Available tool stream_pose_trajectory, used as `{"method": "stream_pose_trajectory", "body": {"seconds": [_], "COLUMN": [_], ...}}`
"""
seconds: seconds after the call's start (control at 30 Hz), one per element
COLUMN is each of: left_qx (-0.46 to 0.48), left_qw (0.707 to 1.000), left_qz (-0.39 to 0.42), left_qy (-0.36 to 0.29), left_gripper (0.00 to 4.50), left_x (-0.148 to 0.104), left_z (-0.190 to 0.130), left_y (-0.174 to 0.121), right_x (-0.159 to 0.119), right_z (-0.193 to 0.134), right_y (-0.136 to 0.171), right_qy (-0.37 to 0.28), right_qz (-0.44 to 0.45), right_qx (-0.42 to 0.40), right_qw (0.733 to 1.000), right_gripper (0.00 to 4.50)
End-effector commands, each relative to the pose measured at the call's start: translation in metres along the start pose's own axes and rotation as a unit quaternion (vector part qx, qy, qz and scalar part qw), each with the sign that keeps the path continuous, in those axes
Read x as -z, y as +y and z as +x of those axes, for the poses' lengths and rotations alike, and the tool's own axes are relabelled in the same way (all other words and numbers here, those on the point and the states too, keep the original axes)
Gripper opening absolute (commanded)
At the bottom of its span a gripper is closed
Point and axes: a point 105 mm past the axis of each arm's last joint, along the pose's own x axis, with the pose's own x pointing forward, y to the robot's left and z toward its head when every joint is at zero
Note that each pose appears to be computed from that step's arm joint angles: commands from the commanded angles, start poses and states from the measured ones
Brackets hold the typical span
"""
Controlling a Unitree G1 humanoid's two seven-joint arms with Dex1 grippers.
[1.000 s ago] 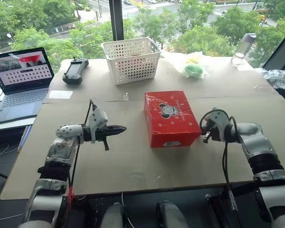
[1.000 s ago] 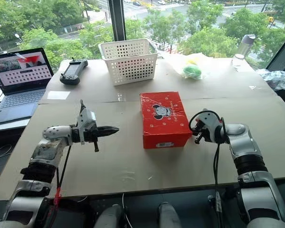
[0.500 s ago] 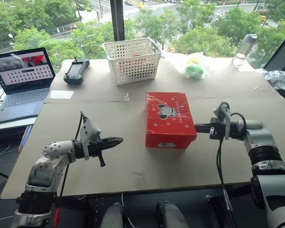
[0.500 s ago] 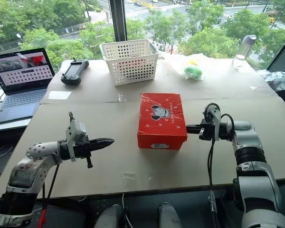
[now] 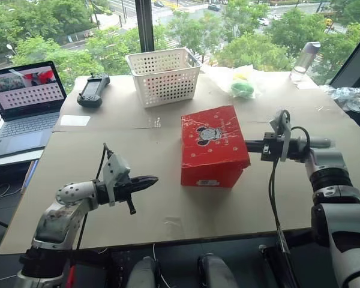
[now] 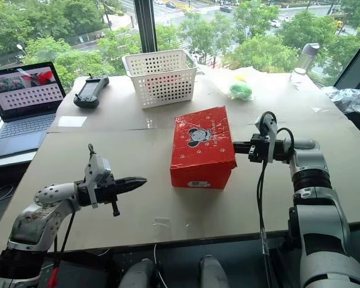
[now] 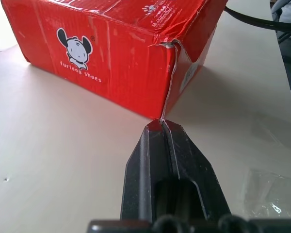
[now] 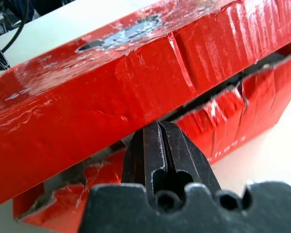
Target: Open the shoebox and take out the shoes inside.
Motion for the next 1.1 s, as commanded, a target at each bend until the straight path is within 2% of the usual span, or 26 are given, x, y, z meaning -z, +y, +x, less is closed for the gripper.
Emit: {"method": "stream_pose_trajectory", "body": {"seconds": [0.03,0.13,0.23,0.33,0.4,0.47,0.57,0.73,0.8,0.97,1.1], "left_qx": [-0.001,0.003,0.009,0.021,0.029,0.034,0.043,0.054,0.047,0.029,0.027], "left_qw": [1.000,1.000,1.000,0.999,0.999,0.999,0.999,0.998,0.999,0.999,0.999], "left_qz": [0.014,0.013,0.012,0.012,0.013,0.013,0.009,-0.010,-0.006,0.020,0.035], "left_qy": [-0.014,-0.016,-0.021,-0.023,-0.021,-0.020,-0.016,-0.020,-0.021,-0.014,-0.006], "left_gripper": [0.02,0.02,0.02,0.02,0.02,0.02,0.02,0.02,0.02,0.02,0.02], "left_x": [-0.014,-0.016,-0.020,-0.022,-0.022,-0.023,-0.023,-0.033,-0.040,-0.058,-0.065], "left_z": [-0.004,-0.002,0.001,0.002,0.002,0.002,-0.005,-0.020,-0.025,-0.038,-0.034], "left_y": [-0.007,-0.012,-0.017,-0.022,-0.026,-0.028,-0.037,-0.042,-0.027,0.031,0.070], "right_x": [-0.055,-0.085,-0.136,-0.181,-0.188,-0.186,-0.167,-0.140,-0.129,-0.090,-0.065], "right_z": [0.016,0.037,0.070,0.097,0.106,0.111,0.115,0.097,0.089,0.069,0.058], "right_y": [0.019,0.040,0.072,0.081,0.081,0.078,0.060,0.040,0.036,0.020,0.014], "right_qy": [-0.008,0.000,-0.038,-0.125,-0.145,-0.144,-0.120,-0.082,-0.067,0.016,0.074], "right_qz": [-0.101,-0.175,-0.254,-0.231,-0.211,-0.200,-0.176,-0.161,-0.150,-0.103,-0.086], "right_qx": [-0.061,-0.102,-0.129,-0.086,-0.071,-0.058,-0.013,0.027,0.031,0.063,0.084], "right_qw": [0.993,0.979,0.958,0.961,0.964,0.967,0.977,0.983,0.986,0.993,0.990], "right_gripper": [0.05,0.05,0.05,0.05,0.05,0.05,0.05,0.05,0.05,0.05,0.05]}}
